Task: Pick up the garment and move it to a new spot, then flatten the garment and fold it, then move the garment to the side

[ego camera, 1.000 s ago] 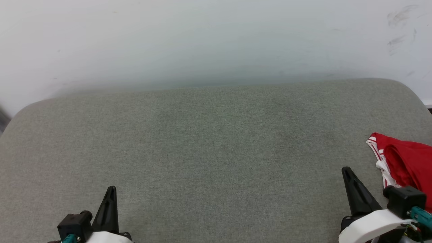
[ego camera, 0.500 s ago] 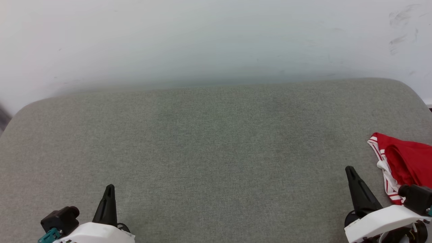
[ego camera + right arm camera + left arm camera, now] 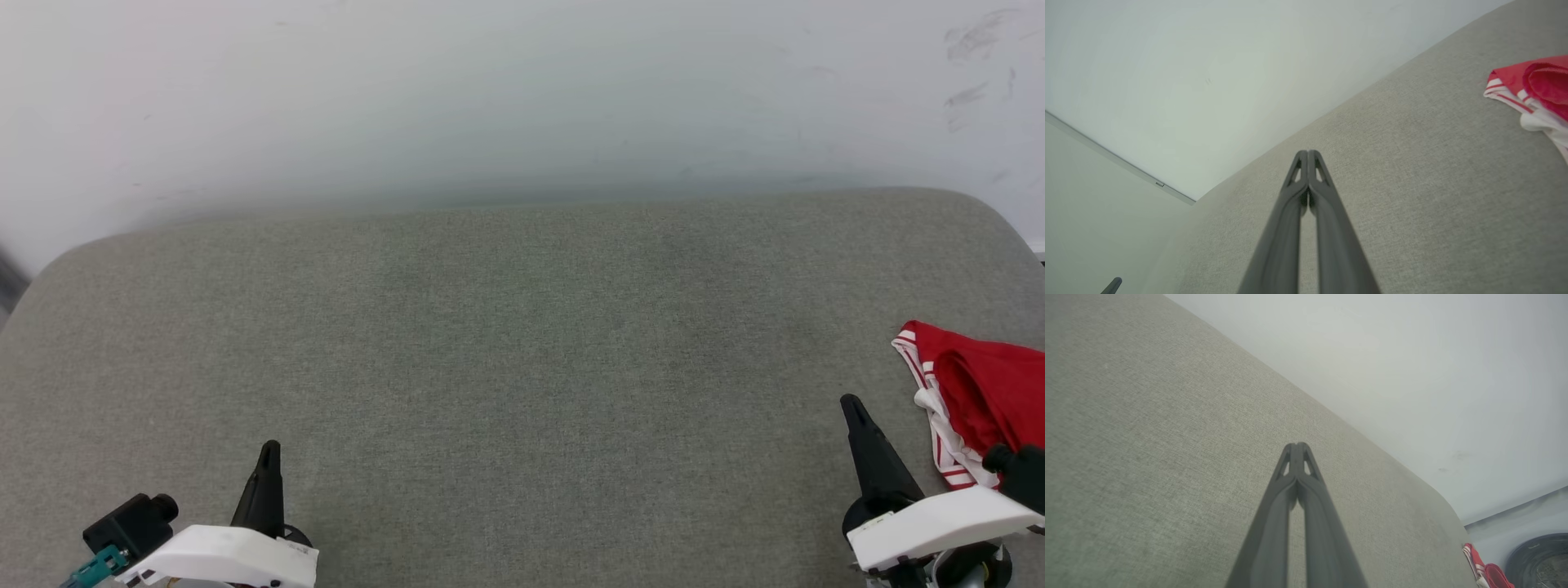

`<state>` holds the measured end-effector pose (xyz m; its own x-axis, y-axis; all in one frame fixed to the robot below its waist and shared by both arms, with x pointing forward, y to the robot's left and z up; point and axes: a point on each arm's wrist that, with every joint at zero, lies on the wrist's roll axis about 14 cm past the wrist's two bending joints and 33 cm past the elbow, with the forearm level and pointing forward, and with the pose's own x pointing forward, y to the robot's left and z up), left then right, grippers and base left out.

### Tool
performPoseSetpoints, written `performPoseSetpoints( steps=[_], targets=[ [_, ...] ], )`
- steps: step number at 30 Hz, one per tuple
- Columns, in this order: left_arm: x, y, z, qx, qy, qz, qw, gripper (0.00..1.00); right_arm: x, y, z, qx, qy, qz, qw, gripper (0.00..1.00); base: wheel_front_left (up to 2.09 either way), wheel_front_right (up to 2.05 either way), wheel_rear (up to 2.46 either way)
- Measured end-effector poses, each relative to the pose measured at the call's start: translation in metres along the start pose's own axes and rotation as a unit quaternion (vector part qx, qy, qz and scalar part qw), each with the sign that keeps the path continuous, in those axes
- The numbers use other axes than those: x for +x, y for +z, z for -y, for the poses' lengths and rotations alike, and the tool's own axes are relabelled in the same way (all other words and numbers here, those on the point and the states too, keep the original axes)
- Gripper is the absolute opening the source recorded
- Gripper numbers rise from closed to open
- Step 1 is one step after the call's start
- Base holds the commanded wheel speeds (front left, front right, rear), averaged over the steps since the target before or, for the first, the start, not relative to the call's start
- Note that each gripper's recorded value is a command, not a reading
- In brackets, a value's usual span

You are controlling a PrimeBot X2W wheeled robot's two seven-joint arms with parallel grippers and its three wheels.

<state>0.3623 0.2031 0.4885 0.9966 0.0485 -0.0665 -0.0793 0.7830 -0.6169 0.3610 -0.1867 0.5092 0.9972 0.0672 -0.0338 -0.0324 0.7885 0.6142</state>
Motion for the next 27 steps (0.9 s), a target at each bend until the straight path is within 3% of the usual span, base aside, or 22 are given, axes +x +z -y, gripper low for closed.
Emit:
performPoseSetpoints(
  steps=[27],
  targets=[
    [0.0101,0.0003,0.0025,-0.172,0.0,-0.013,0.985,0.0,0.009,0.002,0.0065,0.174,-0.006,0.011,0.985,0.0,0.0,0.0,0.0]
  ],
)
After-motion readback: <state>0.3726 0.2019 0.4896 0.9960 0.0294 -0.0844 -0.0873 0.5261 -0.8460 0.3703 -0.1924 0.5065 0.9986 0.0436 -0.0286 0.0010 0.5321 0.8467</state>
